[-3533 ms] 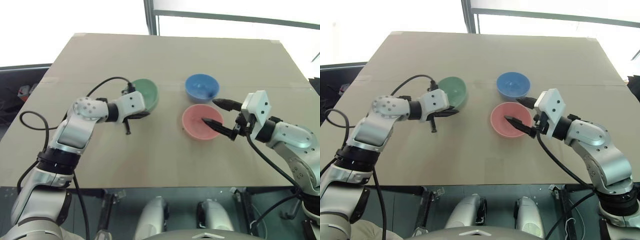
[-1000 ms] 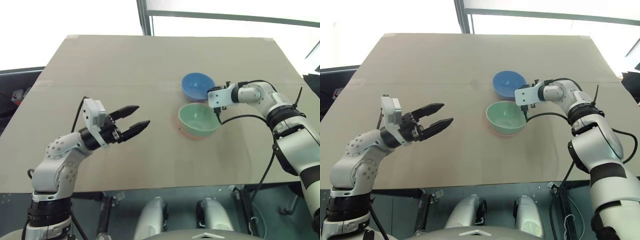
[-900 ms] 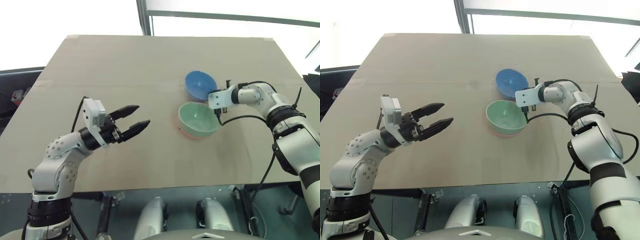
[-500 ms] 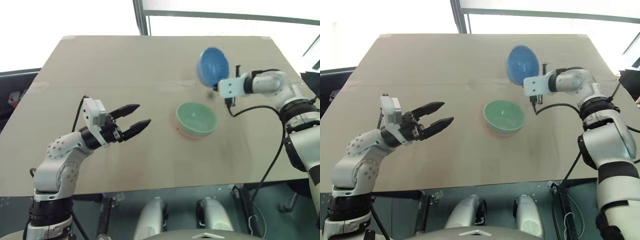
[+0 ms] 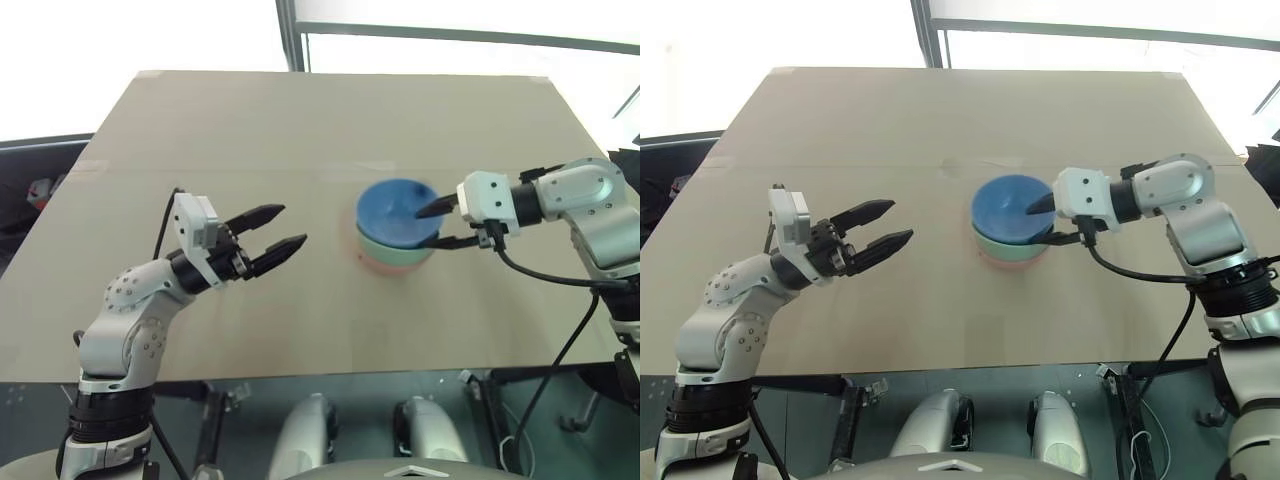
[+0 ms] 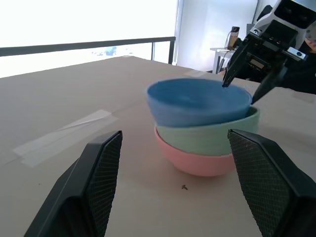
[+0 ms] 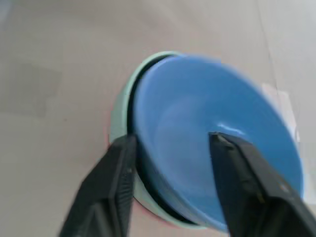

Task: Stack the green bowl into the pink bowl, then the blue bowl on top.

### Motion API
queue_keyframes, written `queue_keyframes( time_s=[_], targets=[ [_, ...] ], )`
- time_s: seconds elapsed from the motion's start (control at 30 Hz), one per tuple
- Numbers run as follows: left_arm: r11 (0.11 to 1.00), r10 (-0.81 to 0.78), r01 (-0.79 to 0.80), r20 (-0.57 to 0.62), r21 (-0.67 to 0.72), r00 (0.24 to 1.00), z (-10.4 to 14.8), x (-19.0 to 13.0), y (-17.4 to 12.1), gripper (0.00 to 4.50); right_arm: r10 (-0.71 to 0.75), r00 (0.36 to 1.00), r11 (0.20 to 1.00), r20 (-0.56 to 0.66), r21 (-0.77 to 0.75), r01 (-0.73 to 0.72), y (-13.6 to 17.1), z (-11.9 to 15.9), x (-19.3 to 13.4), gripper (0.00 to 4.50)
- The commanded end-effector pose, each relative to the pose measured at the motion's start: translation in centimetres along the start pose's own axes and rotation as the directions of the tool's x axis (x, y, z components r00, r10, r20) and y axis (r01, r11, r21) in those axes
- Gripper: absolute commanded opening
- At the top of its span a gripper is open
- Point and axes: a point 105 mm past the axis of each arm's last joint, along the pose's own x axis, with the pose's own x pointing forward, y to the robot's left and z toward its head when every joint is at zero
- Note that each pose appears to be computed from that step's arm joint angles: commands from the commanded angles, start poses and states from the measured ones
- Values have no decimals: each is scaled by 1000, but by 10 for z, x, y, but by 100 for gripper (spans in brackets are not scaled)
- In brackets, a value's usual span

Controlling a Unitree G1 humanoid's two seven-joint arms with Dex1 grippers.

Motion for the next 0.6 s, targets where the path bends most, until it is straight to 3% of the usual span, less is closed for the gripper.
queue_keyframes(
  time_s=[0.03, 0.07, 0.23, 0.4, 0.6],
  targets=[
    [999, -4, 4, -1, 36, 1000, 6, -2, -1, 360, -146, 986, 989, 75, 7, 146, -15, 21, -21, 411],
    [999, 2, -2, -10, 39, 1000, 5, -2, -1, 360, -186, 978, 982, 96, 51, 182, -18, 24, -28, 433],
    [999, 16, -14, -47, 47, 999, -2, -6, -6, 360, -352, 933, 906, 78, 279, 319, -5, 14, -72, 433],
    [995, 79, -70, -123, 76, 989, -12, -19, -7, 360, -420, 906, 814, -48, 421, 400, 25, -9, -108, 433],
    [997, 47, -32, -211, 71, 976, -9, -45, -10, 360, -439, 881, 721, -178, 516, 464, 59, -37, -143, 433]
  ],
)
